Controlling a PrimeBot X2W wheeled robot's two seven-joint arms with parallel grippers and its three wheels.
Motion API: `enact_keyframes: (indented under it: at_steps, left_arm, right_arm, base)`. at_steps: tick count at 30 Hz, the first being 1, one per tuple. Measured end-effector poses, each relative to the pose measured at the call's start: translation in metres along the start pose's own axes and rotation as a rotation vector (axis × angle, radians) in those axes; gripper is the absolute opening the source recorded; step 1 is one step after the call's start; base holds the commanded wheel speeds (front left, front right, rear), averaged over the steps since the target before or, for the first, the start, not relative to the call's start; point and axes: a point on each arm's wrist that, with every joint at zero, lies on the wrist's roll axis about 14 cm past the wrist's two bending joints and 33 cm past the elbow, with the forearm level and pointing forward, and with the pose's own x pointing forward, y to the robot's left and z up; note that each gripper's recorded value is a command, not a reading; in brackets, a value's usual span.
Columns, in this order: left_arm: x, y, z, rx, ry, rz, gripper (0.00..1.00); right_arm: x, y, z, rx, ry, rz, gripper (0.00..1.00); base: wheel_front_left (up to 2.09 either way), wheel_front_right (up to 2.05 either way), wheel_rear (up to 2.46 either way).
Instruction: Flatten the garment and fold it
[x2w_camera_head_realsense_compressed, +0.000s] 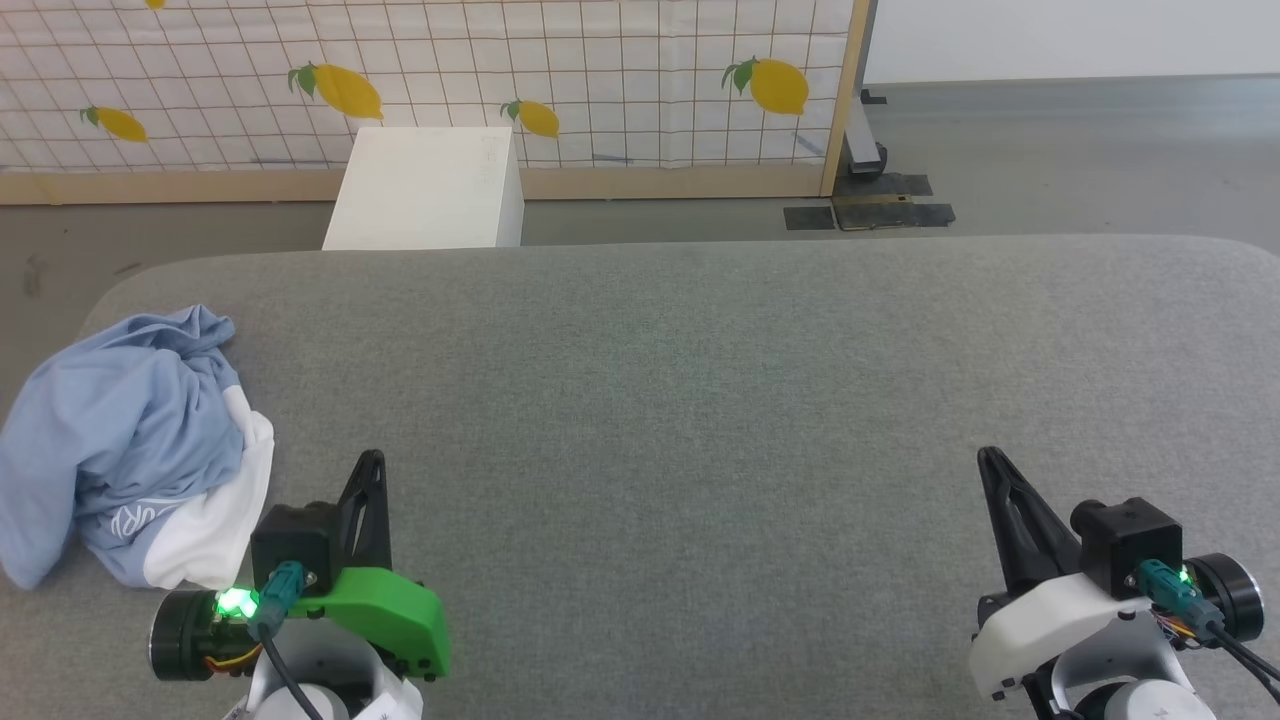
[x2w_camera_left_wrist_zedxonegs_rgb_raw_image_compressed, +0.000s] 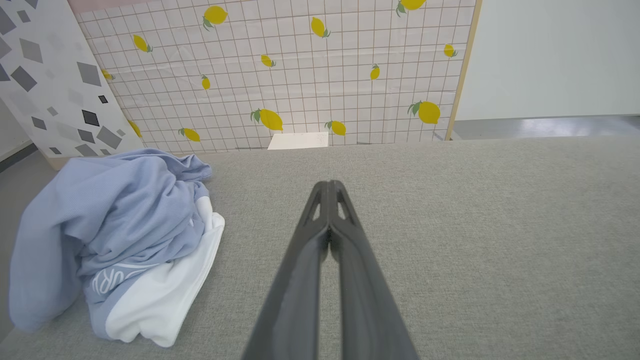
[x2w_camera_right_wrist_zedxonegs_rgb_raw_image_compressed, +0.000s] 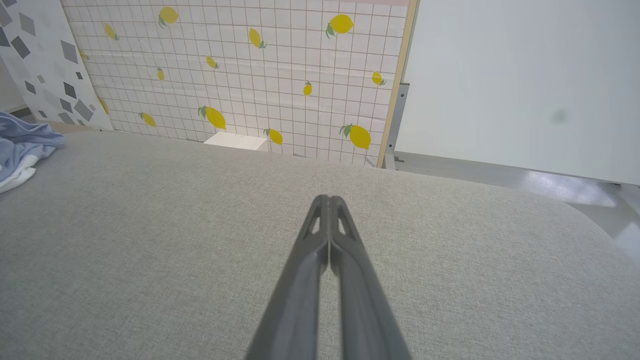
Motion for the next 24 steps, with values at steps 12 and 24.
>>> enact_keyframes:
  at_steps: [12,24]
  left_arm:
    - [0.0,-0.0001,0.0,0.0,0.0,0.0,0.0]
    - [0.0,-0.0001,0.0,0.0,0.0,0.0,0.0]
  right_arm:
    - [0.0,0.0001,0.0,0.0,0.0,0.0,0.0]
    - [0.0,0.0,0.0,0.0,0.0,0.0,0.0]
  base:
    - [0.0,0.0,0.0]
    - [0.0,0.0,0.0]
